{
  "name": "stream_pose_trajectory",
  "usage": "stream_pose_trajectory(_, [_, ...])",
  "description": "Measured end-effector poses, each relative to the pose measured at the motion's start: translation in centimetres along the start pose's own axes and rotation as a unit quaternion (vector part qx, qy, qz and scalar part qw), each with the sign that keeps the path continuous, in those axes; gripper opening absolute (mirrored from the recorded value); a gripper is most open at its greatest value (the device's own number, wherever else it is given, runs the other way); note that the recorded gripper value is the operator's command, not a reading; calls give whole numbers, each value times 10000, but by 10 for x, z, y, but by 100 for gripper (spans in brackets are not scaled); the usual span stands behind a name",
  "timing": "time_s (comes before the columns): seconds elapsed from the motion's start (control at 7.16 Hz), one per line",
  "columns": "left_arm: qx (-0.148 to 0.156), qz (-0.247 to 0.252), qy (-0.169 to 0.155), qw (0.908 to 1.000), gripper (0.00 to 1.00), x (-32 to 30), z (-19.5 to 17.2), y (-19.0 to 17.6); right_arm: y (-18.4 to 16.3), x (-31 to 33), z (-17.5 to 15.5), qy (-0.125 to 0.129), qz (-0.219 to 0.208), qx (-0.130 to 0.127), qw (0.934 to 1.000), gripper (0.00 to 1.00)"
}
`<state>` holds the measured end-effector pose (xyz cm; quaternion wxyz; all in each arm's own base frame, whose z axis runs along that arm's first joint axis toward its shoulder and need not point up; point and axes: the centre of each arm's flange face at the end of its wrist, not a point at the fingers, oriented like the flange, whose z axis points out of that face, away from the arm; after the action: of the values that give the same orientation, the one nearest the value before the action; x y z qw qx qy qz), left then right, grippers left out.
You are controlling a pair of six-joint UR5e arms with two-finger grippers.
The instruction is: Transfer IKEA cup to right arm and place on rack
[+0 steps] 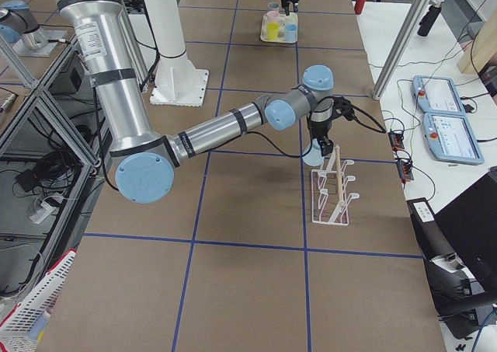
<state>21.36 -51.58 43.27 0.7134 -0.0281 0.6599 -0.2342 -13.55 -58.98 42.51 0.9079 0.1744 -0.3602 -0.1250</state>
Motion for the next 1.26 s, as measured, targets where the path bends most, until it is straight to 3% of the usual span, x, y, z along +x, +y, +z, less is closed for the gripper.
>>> stream_pose_trajectory(0.84, [3,-13,-13,10000,100,-4,-1,0,-18,5,15,32,-49,-84,9999,1])
stream_pose_trajectory(0.98, [2,-9,-8,10000,100,-3,-1,0,-18,8,19,39,-30,-119,9999,10])
stream_pose_trajectory(1.12, [2,-7,-6,10000,100,-3,-1,1,-17,11,24,47,4,-168,9998,43])
stream_pose_trajectory(1.26, [2,-7,-7,10000,100,-3,-1,1,-16,13,28,52,36,-211,9998,94])
